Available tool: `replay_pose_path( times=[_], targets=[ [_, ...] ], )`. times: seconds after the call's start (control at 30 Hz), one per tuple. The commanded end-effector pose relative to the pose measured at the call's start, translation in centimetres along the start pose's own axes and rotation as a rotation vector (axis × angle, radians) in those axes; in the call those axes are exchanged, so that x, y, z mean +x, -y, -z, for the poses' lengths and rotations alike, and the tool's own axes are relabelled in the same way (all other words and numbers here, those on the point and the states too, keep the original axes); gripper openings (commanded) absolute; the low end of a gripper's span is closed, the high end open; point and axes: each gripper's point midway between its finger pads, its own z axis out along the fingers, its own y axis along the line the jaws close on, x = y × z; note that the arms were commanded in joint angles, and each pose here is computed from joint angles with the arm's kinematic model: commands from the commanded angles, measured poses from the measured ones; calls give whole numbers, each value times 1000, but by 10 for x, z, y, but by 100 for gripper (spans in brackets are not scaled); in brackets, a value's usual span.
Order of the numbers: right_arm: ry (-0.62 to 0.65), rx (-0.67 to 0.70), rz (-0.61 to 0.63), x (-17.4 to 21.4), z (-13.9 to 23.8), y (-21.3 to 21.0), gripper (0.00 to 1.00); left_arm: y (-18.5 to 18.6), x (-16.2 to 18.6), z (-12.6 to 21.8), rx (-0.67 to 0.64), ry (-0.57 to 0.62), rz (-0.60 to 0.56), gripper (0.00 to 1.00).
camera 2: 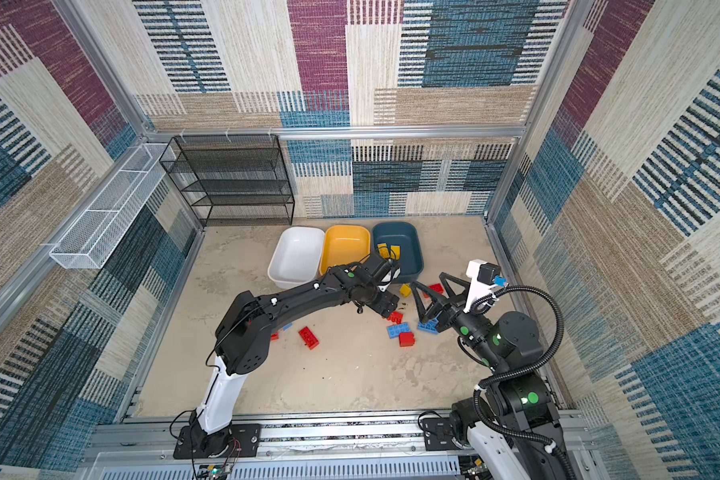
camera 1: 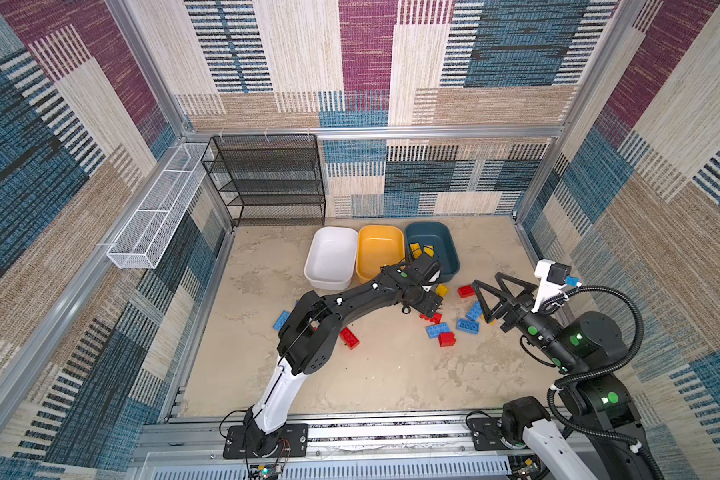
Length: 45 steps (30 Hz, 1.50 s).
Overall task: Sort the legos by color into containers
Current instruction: 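Move the left gripper toward bricks beside the teal tub while the right draws back, then close the left gripper on a yellow brick beside the teal tub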
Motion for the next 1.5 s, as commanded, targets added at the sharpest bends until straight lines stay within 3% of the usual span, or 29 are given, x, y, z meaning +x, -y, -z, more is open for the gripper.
replay_pose_path(
  times=[0.0,0.27,0.57,0.8,1.17,1.47],
  targets=[
    [-16,2,-22,10,5,2,100,-15,2,-12,-96,-8,13,81],
    [-113,11,-21,30,-1,8,100,-23,-20,-22,-158,3,-43,75],
    [-113,37,3,29,-1,12,100,-11,-16,-53,-89,-44,-18,72],
    [-117,50,5,34,-1,17,100,-16,-8,-65,-111,-57,3,60],
    [-133,81,9,43,-5,27,99,-8,-17,-53,-66,-20,16,36],
    [-143,115,-20,56,-9,40,100,-4,-32,-13,-45,46,6,34]
  ],
)
